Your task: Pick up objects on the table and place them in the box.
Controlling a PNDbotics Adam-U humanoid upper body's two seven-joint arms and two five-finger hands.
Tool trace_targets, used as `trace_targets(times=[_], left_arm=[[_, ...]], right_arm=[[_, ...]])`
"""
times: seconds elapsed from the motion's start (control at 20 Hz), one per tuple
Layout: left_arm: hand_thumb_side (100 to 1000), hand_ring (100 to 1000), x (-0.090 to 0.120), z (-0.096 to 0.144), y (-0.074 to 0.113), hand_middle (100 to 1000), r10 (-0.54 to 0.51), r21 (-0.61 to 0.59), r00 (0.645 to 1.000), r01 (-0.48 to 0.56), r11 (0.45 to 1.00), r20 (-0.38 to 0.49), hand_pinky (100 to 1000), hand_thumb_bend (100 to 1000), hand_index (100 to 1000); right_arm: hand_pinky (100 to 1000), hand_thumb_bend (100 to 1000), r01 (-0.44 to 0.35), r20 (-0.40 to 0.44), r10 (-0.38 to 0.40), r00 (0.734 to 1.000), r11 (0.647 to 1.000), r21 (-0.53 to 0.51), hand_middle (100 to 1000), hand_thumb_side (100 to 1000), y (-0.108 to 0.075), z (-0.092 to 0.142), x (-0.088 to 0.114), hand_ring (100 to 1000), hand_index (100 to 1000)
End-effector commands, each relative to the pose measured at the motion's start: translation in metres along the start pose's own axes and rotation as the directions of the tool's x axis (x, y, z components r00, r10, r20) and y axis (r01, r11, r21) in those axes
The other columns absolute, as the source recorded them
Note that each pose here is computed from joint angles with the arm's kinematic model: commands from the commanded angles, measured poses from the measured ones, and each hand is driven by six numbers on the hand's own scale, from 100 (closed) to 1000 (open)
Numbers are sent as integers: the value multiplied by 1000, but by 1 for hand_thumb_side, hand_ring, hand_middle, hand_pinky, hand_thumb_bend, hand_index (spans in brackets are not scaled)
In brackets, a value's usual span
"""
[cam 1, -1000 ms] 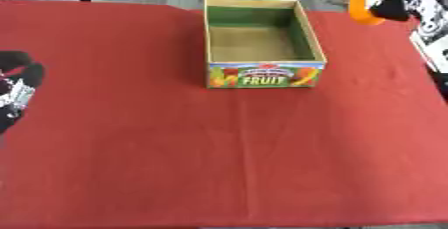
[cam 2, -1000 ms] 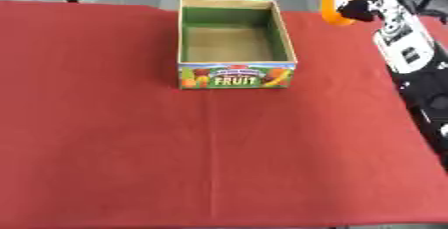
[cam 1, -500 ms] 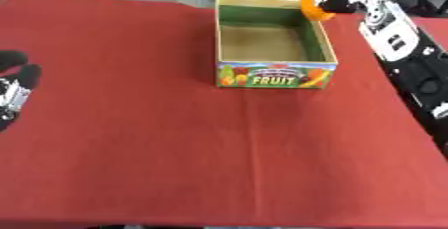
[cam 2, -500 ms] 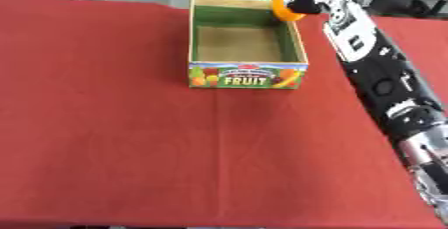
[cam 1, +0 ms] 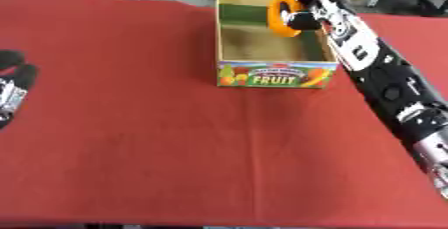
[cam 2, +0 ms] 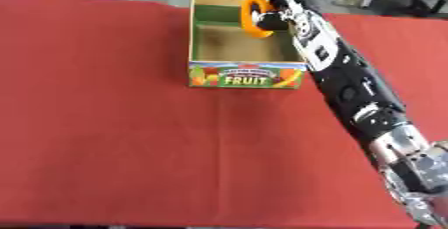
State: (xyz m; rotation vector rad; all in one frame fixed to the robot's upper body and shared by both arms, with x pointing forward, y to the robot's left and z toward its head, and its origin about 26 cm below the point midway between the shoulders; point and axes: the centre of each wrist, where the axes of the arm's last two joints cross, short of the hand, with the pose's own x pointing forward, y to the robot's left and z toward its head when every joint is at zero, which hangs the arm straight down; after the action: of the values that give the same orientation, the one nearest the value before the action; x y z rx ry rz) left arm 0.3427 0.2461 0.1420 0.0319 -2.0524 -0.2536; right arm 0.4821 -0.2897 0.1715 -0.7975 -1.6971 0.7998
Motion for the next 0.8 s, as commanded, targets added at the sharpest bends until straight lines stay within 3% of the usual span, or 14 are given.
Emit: trace_targets(times=[0.05, 0.15, 0.3, 0.45, 0.8], left_arm=[[389, 777, 10, -5, 1, 654, -1, -10, 999, 1, 1000, 35, 716, 623, 641], [388, 777, 9, -5, 1, 655, -1, -9, 999, 1, 1000, 34, 716, 624, 641], [387, 777, 8, -5, 2, 655, -2, -5, 1000, 2, 1000, 31, 716, 629, 640], [376, 777, 8, -4, 3, 656, -3, -2, 1000, 3, 1000, 30, 716, 633, 640], [387, 777, 5, -2, 5, 657, -9, 13, 1000, 9, 1000, 20, 716, 626, 640]], right_arm=[[645, 208, -26, 49, 25, 998, 1000, 14, 509, 100, -9, -7, 11, 628, 599], [660, 294, -30, 65, 28, 997, 999, 29, 558, 100, -8, -7, 12, 656, 650], [680, 354, -31, 94, 26, 995, 998, 49, 610, 155, -10, -5, 13, 684, 699], [687, 360, -25, 120, 19, 993, 998, 54, 631, 177, -17, -3, 14, 694, 719], [679, 341, 33, 189, -28, 982, 999, -24, 614, 179, -52, 10, 21, 681, 716]])
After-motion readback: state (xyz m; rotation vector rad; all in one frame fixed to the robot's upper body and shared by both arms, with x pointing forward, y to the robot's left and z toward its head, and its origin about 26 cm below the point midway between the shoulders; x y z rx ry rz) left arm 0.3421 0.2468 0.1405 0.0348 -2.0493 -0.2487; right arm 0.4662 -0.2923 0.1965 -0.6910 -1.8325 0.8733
